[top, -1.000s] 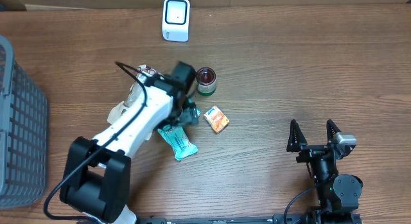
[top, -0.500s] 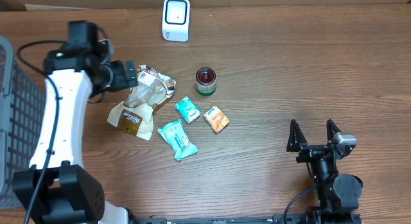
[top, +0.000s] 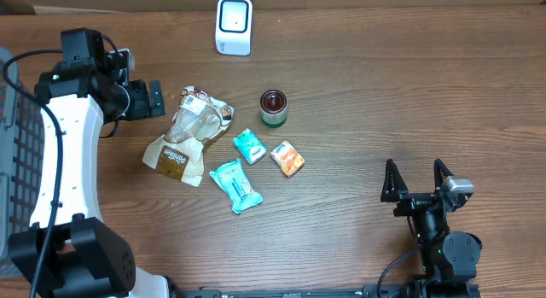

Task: Scan the item barcode
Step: 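Move the right gripper to the orange Kleenex pack and grasp it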

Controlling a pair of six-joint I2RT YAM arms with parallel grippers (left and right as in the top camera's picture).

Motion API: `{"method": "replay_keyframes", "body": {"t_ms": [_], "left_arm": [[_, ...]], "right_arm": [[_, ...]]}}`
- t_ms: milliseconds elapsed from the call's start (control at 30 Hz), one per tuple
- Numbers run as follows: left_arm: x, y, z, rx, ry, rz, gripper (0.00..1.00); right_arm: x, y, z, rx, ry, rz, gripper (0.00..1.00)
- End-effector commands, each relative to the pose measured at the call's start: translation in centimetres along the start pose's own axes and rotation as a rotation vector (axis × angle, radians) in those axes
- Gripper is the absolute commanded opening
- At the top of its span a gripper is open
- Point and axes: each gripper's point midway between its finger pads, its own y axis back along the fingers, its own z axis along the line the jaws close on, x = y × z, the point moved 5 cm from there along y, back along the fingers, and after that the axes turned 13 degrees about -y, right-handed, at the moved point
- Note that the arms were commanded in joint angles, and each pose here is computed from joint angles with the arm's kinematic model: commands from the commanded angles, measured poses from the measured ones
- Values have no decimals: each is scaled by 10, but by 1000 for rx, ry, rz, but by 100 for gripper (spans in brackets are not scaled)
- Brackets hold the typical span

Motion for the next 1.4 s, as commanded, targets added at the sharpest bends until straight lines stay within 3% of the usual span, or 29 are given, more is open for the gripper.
{"method": "replay_keyframes", "body": {"t_ms": [0,567,800,1000,1200,1367], "left_arm": [[-5,8,2,-8,-25,-29,100],[-5,8,2,-6,-19,-32,100],[-5,8,2,-6,-19,-32,100],[-5,8,2,-6,-19,-32,100],[-5,8,2,-6,-18,-32,100],[-5,8,2,-6,-18,-32,100]], "right_arm": [[2,0,-1,-1,0,-2,100],[2,0,2,-25,-1,4,100],[12,5,33,-271,-73,114,100],[-12,11,56,-353,-65,132,100],[-47,-1,79,-335,-107,294,100],[-63,-29,93,-271,-197,553,100]]}}
